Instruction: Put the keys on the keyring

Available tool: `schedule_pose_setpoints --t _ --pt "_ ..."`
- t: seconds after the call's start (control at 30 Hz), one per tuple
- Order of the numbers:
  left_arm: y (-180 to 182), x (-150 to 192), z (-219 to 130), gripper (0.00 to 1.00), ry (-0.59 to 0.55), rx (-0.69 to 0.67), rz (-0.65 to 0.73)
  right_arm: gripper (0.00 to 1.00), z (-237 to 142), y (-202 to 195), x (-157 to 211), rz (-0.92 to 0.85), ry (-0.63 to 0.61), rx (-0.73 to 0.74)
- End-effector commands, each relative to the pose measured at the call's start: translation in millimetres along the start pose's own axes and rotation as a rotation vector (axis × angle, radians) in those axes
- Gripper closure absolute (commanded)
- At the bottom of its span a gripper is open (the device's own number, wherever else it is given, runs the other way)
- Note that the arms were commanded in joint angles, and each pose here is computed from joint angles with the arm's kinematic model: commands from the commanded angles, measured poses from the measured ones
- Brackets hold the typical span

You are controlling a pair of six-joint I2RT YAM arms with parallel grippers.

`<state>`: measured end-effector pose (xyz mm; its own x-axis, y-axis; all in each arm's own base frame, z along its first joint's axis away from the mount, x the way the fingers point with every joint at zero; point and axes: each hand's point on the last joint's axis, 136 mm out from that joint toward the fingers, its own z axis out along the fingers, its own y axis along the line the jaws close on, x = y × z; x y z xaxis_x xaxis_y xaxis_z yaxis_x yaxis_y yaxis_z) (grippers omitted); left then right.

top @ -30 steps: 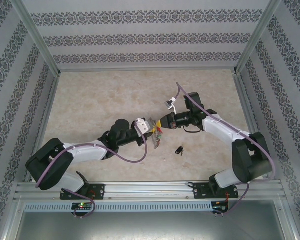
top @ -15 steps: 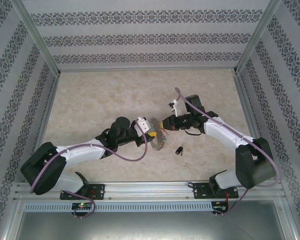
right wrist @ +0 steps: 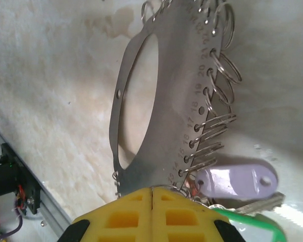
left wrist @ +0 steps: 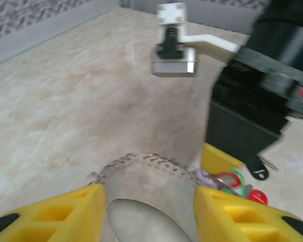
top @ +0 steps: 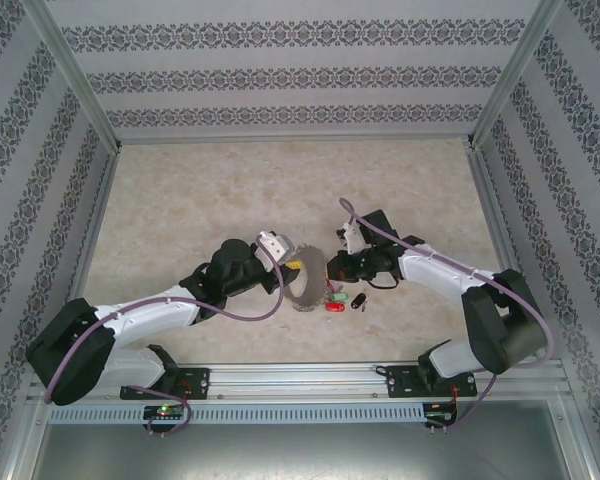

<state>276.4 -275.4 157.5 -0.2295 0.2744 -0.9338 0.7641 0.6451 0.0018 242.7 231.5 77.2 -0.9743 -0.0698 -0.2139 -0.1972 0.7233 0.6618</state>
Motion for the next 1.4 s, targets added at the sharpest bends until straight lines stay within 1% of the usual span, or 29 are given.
schedule_pose_setpoints --t 0.0,0.03,0.07,0.17,0.2,0.27,0.37,0.47,0.53,0.67,0.77,0.83,1.0,1.07,1.2,1.37 --pt "31 6 -8 0.50 0.043 -0.154 -0.184 1.00 12 11 10 0.014 0.028 -0.037" --pt "38 9 -11 0.50 0.052 -0.179 -0.230 1.00 14 15 14 0.003 0.047 -0.045" --pt "44 11 -13 0.49 0.061 -0.200 -0.275 0.98 16 17 19 -0.001 0.061 -0.049" --pt "55 22 -18 0.46 0.107 -0.240 -0.385 0.83 13 11 28 0.014 0.087 -0.027" --pt "57 25 -19 0.45 0.128 -0.249 -0.408 0.79 10 4 30 0.015 0.081 0.008" --pt "60 33 -23 0.42 0.162 -0.263 -0.457 0.66 1 -18 24 0.034 0.038 0.087" --pt "61 44 -26 0.41 0.198 -0.273 -0.523 0.63 -7 -40 10 0.086 -0.008 0.133" --pt "60 57 -27 0.36 0.238 -0.285 -0.606 0.62 -2 -39 -4 0.093 -0.018 0.115" --pt "57 67 -26 0.36 0.281 -0.277 -0.664 0.62 7 -32 -12 0.096 -0.009 0.071" --pt "45 88 -18 0.35 0.378 -0.234 -0.749 0.62 21 -33 -25 0.093 -0.006 0.071" --pt "38 98 -10 0.34 0.418 -0.201 -0.787 0.62 32 -29 -31 0.089 0.013 0.044" --pt "38 104 -7 0.34 0.449 -0.208 -0.802 0.62 39 -30 -33 0.091 0.024 0.037" --pt "40 107 2 0.34 0.462 -0.208 -0.809 0.62 50 -25 -31 0.082 0.055 -0.005" --pt "38 110 8 0.35 0.477 -0.190 -0.812 0.62 54 -21 -30 0.075 0.070 -0.026" --pt "34 118 18 0.38 0.511 -0.162 -0.821 0.66 61 -13 -28 0.059 0.089 -0.067" --pt "33 127 25 0.40 0.532 -0.153 -0.830 0.66 65 -13 -30 0.059 0.087 -0.081"
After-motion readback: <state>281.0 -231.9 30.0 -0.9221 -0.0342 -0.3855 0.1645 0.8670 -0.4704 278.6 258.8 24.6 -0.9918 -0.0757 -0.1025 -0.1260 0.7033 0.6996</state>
